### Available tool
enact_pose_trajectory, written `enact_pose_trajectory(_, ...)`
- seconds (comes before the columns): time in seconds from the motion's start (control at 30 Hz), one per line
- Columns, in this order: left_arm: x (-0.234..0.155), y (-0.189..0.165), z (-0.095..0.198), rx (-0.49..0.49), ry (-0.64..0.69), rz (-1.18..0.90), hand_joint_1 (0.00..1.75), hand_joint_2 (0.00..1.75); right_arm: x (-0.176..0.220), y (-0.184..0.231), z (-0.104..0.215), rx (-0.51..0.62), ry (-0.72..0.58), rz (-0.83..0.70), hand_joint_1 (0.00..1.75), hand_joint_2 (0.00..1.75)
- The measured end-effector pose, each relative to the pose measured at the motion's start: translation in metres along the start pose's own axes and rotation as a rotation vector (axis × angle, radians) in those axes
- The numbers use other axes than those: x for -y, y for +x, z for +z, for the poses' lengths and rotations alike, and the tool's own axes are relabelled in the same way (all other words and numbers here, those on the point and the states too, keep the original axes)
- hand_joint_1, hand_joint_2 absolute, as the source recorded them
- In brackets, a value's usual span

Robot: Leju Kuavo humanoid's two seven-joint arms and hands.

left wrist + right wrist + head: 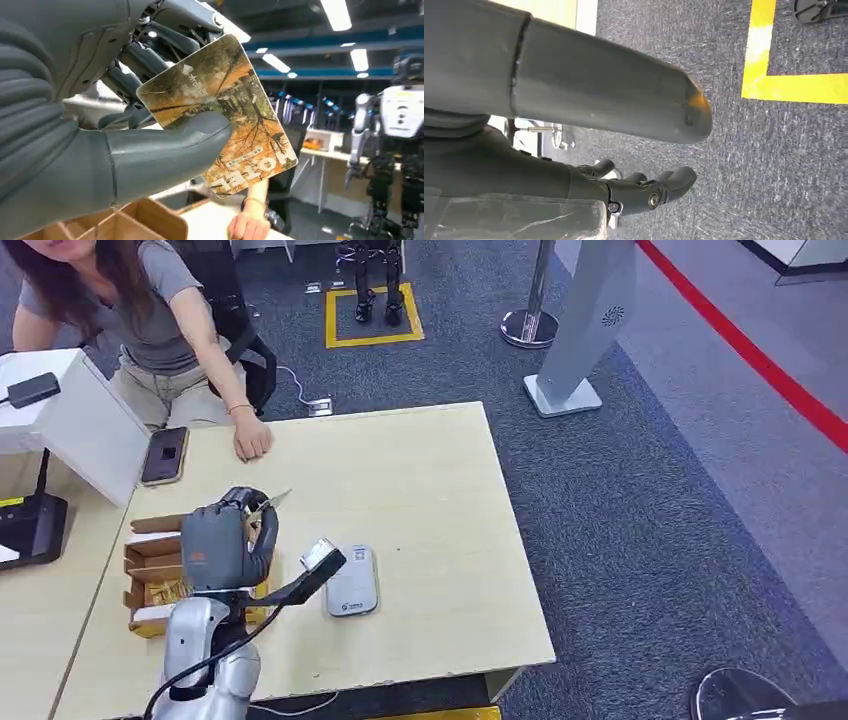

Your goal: Pass the card to the sensor for recognition and then transmit it.

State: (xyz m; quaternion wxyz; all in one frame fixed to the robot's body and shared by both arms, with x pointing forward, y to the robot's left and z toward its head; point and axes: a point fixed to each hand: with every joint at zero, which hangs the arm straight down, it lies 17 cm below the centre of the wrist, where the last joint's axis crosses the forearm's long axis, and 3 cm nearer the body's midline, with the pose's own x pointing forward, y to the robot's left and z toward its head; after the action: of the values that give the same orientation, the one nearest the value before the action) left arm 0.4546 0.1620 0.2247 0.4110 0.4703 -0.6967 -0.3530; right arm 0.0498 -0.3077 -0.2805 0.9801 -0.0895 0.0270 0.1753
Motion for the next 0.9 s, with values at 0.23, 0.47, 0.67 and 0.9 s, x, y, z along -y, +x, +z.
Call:
enact_pose_trajectory(0.23,0.052,0.033,0.006,0.035,-0.116,-0.153,1.75,1.75,0.0,0.001,0.0,0.003,-0.004,0.007,0.0,0.0)
enact_pose_trajectory(0.47,0.102,0.047,0.027,0.159,-0.222,-0.255,1.75,1.75,0.0,0.001,0.0,0.002,-0.004,0.008,0.0,0.0)
enact_pose_trajectory(0.67,0.105,0.046,0.028,0.166,-0.229,-0.264,1.75,1.75,0.0,0.001,0.0,0.003,-0.004,0.008,0.0,0.0)
enact_pose_trajectory(0.9,0.106,0.046,0.029,0.17,-0.232,-0.268,1.75,1.75,0.0,0.001,0.0,0.003,-0.004,0.008,0.0,0.0)
